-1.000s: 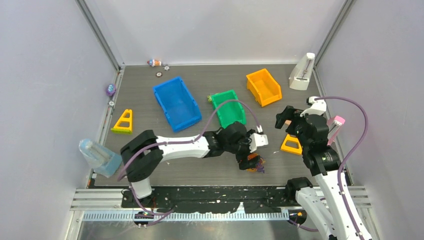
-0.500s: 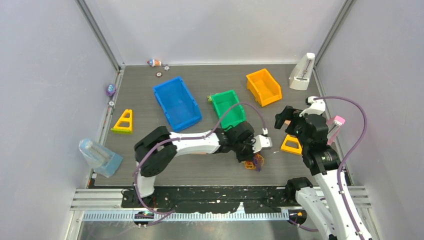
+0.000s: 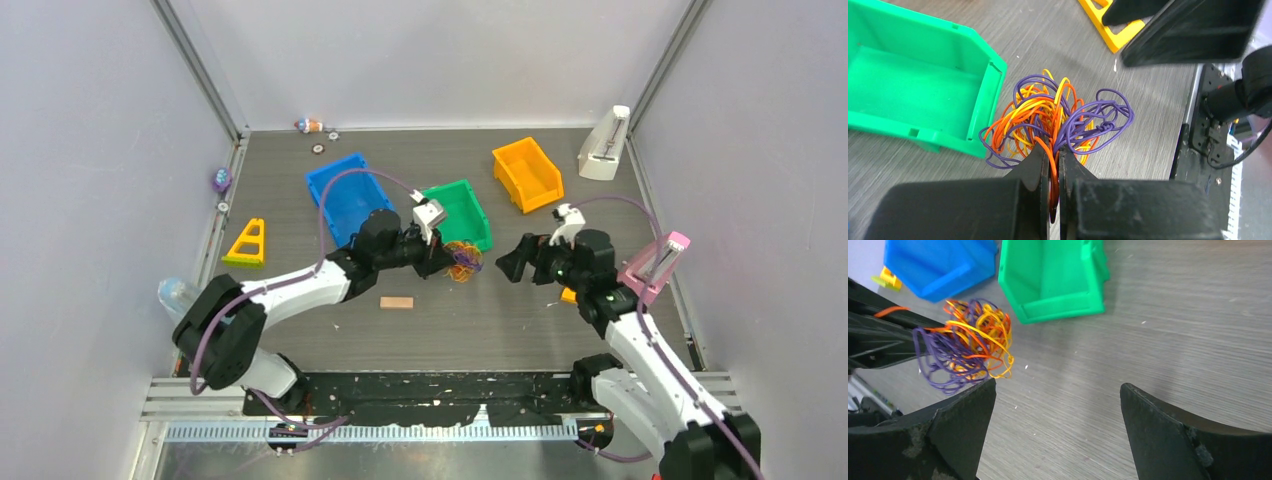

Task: Untangle the cables
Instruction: Move the bin to the center of the board.

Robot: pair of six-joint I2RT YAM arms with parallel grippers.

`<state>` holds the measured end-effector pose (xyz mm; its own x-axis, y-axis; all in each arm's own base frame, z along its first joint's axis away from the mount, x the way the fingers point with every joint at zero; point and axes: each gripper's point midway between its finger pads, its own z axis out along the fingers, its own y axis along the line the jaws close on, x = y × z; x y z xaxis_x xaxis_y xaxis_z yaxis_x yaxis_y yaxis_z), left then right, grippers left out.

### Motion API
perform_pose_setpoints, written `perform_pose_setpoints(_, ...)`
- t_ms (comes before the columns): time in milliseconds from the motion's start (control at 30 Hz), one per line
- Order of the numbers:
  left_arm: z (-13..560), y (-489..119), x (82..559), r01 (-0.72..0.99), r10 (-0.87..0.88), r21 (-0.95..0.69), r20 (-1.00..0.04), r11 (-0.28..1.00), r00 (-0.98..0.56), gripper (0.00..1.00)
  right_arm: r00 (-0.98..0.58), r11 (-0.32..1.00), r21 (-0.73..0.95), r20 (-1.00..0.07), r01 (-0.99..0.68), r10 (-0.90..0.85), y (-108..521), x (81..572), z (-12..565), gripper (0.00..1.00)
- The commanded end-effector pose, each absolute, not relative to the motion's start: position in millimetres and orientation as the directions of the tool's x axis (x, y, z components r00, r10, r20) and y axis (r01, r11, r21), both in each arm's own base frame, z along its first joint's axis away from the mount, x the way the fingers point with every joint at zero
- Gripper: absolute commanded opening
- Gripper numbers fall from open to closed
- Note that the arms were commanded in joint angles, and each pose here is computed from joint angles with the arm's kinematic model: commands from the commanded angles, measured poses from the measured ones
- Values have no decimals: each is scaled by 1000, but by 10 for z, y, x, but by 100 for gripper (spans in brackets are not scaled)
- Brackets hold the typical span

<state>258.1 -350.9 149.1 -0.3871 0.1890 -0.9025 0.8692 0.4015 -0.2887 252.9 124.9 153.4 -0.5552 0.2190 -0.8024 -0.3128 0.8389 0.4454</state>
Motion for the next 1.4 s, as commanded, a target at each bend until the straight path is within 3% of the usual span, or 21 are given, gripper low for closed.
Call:
perform_pose_setpoints(0, 1956, -3340, 2773, 822, -4, -253, -957, 510, -292, 0, -508, 804, 444, -835, -397, 211, 1595, 2755, 1645, 100)
perform_pose_setpoints(133, 2038, -2920, 2922, 695, -81, -218, -971, 685, -224, 0, -537, 795, 454, -820, -401, 197, 1913, 2888, 1547, 99)
perform_pose_setpoints(267, 2099, -2264, 3075, 443, -157, -195, -980, 875, -122, 0, -573, 816, 443, -801, -372, 174, 2131, 2969, 1341, 96)
perform_pose_setpoints(467, 2137, -1899, 3137, 281, -142, -160, -986, 946, -83, 0, -610, 895, 340, -786, -289, 101, 2223, 3138, 944, 95)
perform_pose_setpoints(667, 2092, -1880, 3179, 249, -125, -150, -986, 957, -111, 0, -662, 855, 394, -745, -336, 83, 2694, 3458, 743, 93)
perform_pose_setpoints(1000, 2025, -2124, 3173, 356, -90, -138, -985, 924, -148, 0, -638, 856, 363, -769, -368, 52, 2983, 4316, 920, 95)
perform_pose_setpoints(1367, 1952, -2849, 2971, 673, -28, -172, -975, 720, -219, 0, -455, 794, 294, -890, -532, 25, 2468, 3514, 1467, 93)
